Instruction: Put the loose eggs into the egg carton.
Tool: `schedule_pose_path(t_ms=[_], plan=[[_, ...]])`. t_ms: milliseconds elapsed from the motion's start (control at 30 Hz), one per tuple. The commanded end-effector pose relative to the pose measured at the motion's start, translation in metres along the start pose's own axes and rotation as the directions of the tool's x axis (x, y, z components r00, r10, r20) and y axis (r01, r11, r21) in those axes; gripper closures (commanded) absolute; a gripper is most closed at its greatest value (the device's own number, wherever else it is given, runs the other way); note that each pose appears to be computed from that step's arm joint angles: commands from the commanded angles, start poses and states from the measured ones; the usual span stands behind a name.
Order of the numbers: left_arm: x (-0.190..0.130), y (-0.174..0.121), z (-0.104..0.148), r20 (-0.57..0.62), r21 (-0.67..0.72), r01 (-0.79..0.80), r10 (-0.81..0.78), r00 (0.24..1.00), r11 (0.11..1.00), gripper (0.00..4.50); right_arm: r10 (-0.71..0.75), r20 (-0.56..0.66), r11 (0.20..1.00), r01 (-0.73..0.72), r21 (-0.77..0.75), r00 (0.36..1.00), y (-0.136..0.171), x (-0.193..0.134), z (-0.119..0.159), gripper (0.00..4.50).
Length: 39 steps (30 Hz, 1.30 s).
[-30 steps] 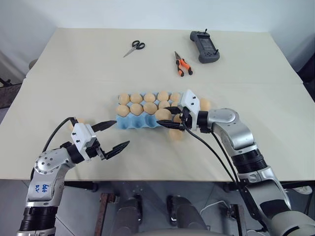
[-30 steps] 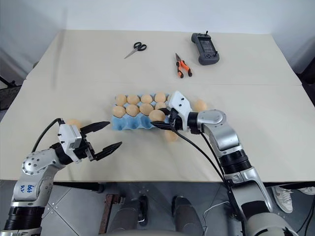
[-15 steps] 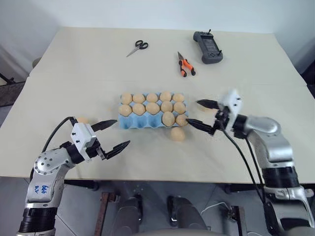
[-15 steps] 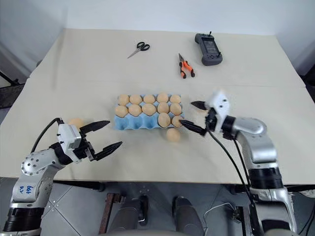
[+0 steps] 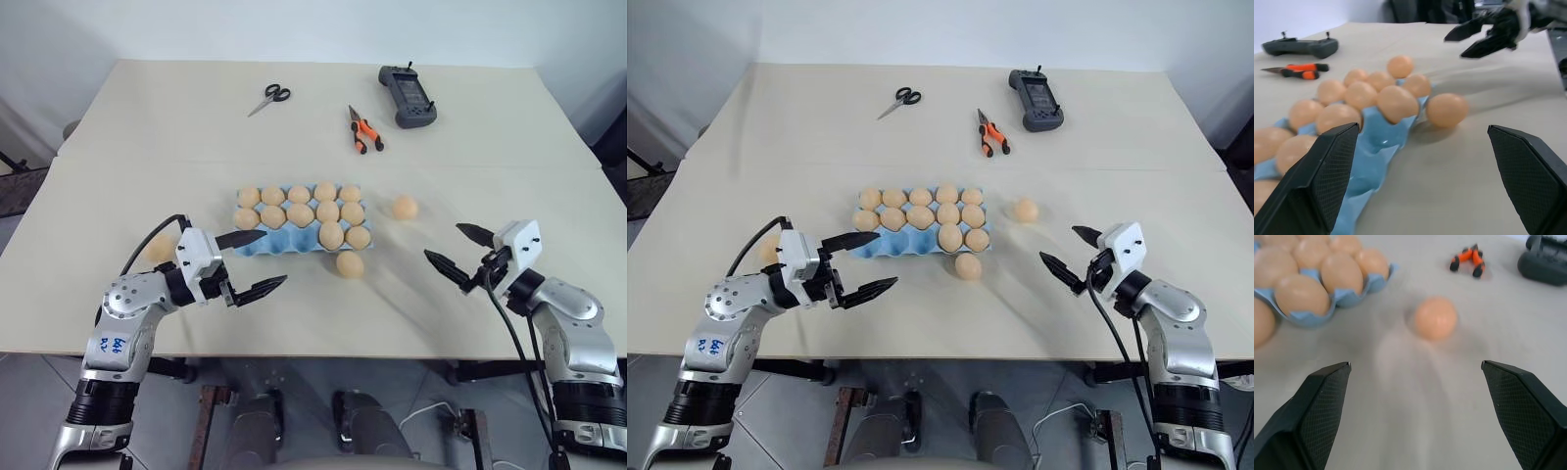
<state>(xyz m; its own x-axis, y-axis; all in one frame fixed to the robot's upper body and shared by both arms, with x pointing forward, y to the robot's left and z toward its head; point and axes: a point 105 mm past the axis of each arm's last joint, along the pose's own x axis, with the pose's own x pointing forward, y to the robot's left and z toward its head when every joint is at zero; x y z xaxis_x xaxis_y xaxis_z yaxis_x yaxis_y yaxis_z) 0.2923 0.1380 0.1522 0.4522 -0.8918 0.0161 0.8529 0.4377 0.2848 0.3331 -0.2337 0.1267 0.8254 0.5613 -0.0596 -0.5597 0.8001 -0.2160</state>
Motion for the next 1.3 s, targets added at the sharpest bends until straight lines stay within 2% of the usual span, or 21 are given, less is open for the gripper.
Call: schedule_pose_path(t_ms=[33, 300, 567, 667, 833, 900, 967, 1167, 1300], plan=[[0.001, -0.001, 0.01, 0.038, 0.007, 0.009, -0.01, 0.999, 1.0, 0.0, -0.005, 0.015, 0.999, 0.006, -0.038, 1.0, -0.01, 0.017, 0.015, 0.02], [0.0, -0.006, 0.012, 0.044, 0.003, 0.017, -0.017, 0.999, 1.0, 0.0, -0.009, -0.063, 1.0, 0.01, 0.016, 0.998, -0.025, 0.078, 0.025, 0.02], [-0.004, -0.011, 0.01, 0.045, 0.007, -0.038, 0.038, 0.998, 0.999, 0.0, 0.056, -0.14, 0.998, -0.05, 0.05, 0.989, -0.013, 0.114, 0.016, 0.02], [-0.006, -0.012, 0.009, 0.044, 0.007, -0.055, 0.055, 0.998, 0.998, 0.0, 0.036, -0.127, 0.998, -0.029, 0.051, 0.991, -0.015, 0.12, 0.018, 0.63], [-0.008, -0.01, 0.011, 0.047, 0.014, -0.077, 0.077, 0.996, 0.997, 0.0, 0.06, -0.063, 0.998, -0.059, 0.02, 0.996, -0.014, 0.122, 0.032, 2.41], [-0.011, -0.007, 0.011, 0.043, 0.016, -0.093, 0.093, 0.995, 0.996, 0.0, 0.083, -0.023, 0.997, -0.082, 0.006, 0.996, -0.012, 0.123, 0.041, 2.84], [-0.018, -0.002, 0.009, 0.036, 0.014, -0.128, 0.128, 0.991, 0.992, 0.0, 0.141, 0.02, 0.99, -0.141, -0.016, 0.99, -0.001, 0.124, 0.053, 2.9], [-0.061, 0.006, -0.007, -0.046, -0.008, -0.255, 0.255, 0.966, 0.967, 0.0, 0.452, 0.087, 0.892, -0.447, -0.074, 0.888, 0.081, 0.132, 0.102, 2.9], [-0.08, 0.005, -0.014, -0.094, -0.027, -0.297, 0.293, 0.951, 0.954, 0.0, 0.527, 0.082, 0.85, -0.521, -0.083, 0.846, 0.125, 0.14, 0.119, 2.9]])
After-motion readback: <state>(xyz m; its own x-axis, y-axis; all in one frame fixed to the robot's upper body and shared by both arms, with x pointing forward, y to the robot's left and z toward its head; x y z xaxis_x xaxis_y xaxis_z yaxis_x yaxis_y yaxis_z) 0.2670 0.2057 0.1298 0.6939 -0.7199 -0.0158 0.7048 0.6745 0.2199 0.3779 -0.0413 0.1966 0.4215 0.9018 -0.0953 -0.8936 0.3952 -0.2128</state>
